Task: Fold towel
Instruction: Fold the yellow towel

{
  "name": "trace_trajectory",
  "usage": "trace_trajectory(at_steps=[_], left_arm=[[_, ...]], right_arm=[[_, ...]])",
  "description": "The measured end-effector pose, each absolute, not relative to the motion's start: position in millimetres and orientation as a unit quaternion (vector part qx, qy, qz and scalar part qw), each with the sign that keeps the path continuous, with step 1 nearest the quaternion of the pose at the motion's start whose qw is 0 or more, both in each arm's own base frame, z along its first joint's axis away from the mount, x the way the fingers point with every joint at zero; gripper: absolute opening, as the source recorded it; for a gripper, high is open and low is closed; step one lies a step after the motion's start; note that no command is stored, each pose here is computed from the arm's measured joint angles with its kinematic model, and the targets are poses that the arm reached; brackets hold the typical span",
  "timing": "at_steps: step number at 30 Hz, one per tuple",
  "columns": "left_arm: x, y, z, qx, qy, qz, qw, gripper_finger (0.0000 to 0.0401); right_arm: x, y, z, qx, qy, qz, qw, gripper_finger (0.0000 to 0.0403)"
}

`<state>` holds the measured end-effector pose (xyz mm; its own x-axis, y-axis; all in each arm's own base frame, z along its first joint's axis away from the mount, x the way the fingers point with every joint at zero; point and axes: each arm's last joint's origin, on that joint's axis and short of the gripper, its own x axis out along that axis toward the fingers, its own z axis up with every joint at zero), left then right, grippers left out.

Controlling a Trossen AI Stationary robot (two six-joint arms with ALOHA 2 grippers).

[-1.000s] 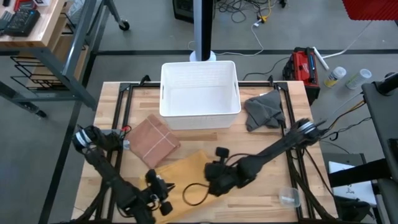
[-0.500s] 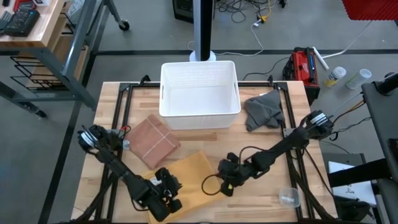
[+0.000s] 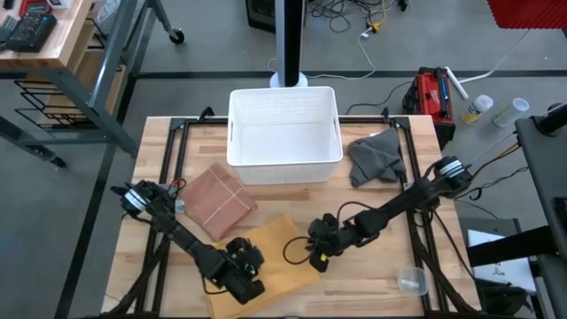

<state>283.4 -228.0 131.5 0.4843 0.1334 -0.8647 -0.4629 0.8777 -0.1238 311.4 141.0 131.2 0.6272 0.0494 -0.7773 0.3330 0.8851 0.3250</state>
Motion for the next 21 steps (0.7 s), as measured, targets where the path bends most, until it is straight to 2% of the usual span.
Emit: trace_trajectory(at_steps=[7,10,18,21], left_arm=[[287.1,-225.1,129.4,-0.183,0.488,0.174,0.836,0.0025],[288.6,-224.1,128.7,-0.188,0.491,0.173,0.833,0.0025],[290.1,-223.7,128.1,-0.185,0.492,0.167,0.834,0.0025],[290.8,-224.6,129.6,-0.181,0.488,0.166,0.838,0.0025]], right_arm=[[320.4,141.8,103.7,0.245,0.448,-0.101,0.854,0.0182],[333.3,146.1,95.0,0.272,0.444,-0.059,0.852,0.0194],[372.5,158.4,81.7,0.297,0.403,0.032,0.865,0.0197],[379.2,161.1,86.2,0.273,0.414,0.028,0.868,0.0165]])
